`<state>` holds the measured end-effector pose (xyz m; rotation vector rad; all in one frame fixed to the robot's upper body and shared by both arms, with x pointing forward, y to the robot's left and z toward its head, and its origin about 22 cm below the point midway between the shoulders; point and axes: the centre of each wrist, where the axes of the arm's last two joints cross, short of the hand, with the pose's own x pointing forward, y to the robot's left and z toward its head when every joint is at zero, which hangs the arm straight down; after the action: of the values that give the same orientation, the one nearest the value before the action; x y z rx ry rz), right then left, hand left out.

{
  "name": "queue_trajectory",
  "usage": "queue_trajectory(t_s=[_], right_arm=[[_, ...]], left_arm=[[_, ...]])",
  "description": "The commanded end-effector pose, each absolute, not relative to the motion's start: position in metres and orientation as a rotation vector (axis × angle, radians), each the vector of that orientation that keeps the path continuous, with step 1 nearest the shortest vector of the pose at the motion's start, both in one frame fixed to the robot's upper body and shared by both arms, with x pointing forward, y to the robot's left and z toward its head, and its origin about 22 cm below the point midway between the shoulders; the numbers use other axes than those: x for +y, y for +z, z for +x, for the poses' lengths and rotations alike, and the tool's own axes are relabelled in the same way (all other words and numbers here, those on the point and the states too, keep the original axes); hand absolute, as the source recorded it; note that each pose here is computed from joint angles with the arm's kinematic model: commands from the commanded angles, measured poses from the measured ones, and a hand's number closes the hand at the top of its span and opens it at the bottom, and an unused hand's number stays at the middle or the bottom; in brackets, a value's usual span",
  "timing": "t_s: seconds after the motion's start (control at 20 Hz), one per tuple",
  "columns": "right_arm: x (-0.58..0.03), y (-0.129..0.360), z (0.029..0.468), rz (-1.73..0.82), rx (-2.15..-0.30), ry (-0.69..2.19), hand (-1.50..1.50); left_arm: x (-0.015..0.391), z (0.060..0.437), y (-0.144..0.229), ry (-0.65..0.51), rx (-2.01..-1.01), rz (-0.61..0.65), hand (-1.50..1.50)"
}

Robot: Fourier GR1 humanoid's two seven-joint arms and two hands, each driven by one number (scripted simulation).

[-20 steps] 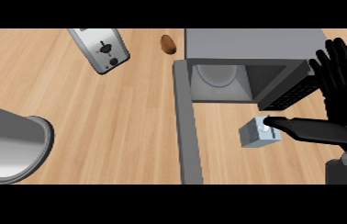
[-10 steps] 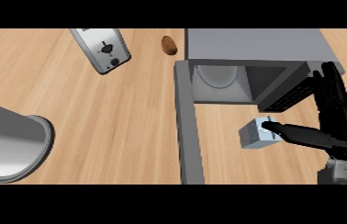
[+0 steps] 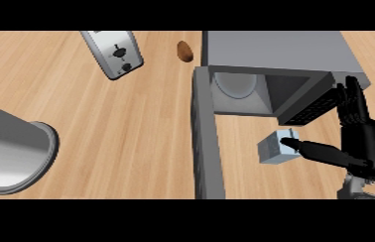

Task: Pick up the milk, place it into the microwave and close the microwave

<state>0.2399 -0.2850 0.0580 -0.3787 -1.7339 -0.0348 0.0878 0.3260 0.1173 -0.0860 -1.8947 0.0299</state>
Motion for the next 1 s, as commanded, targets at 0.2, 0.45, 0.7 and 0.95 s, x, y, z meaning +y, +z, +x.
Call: queue_trajectory(t_s=[0.2,0.45,0.7,0.95], right_arm=[[-0.304,-0.019,0.208,-0.405,-1.444,-0.034,-1.5],[-0.314,-0.044,0.189,-0.425,-1.447,-0.003,-1.5],[-0.306,-0.088,0.196,-0.374,-1.416,-0.019,-1.5],[-0.3,-0.107,0.213,-0.333,-1.457,-0.038,-1.5]], left_arm=[[0.322,0.079,0.128,0.017,-1.968,-0.151,-1.5],[0.324,0.078,0.124,0.014,-1.972,-0.155,-1.5],[0.324,0.064,0.132,0.019,-1.972,-0.18,-1.5],[0.323,0.037,0.14,0.008,-1.946,-0.181,-1.5]])
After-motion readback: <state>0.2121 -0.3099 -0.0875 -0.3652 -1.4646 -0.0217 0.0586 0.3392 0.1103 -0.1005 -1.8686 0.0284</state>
